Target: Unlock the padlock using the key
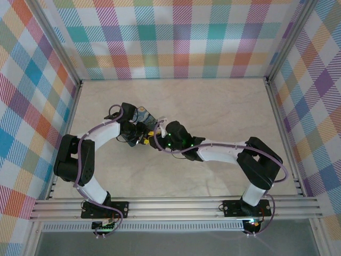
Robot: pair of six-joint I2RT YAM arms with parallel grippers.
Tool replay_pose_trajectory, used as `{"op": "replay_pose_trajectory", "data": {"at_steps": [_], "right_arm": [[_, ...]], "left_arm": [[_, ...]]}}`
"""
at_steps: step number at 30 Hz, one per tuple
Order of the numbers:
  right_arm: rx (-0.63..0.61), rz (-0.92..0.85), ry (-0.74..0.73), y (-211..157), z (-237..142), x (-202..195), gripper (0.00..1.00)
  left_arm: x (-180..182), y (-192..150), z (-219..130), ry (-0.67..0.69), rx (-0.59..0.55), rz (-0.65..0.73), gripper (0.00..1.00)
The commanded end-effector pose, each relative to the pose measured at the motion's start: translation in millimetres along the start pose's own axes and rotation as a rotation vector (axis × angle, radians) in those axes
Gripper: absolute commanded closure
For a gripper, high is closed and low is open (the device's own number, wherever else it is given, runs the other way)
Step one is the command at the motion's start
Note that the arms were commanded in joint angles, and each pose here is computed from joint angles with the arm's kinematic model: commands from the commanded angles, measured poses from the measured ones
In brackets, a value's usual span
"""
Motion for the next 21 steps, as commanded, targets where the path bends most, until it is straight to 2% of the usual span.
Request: {"op": "replay_pose_trajectory", "data": {"at_steps": [1, 5, 21], "right_arm": [[0.059, 0.451, 0.0, -13.9, 4.8, -21.8, 0.71], [0.074, 0.615, 0.06, -11.9, 10.3, -33.4, 0.72], [0.097, 0.564, 0.112, -6.7, 26.0, -27.9, 0.72]], "left_arm": [[14.0, -4.6, 3.1, 0.042, 0.062, -0.097, 0.95], [13.1, -4.6, 2.7, 0.035, 0.06, -0.094, 0.95], [13.3, -4.9, 3.2, 0.037, 0.064, -0.092, 0.95]]}}
Point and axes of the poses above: each hand's point on the last joint's axis, 136 mm out from that joint toward the fingers, its own z axis out along the fingers, its own x axis along the line the jaws close on, y = z × x, the point moved 7 cm from there along -z, back along the fingers, and after that the axes turned 2 degrees about -z, right-handed, at the moved point
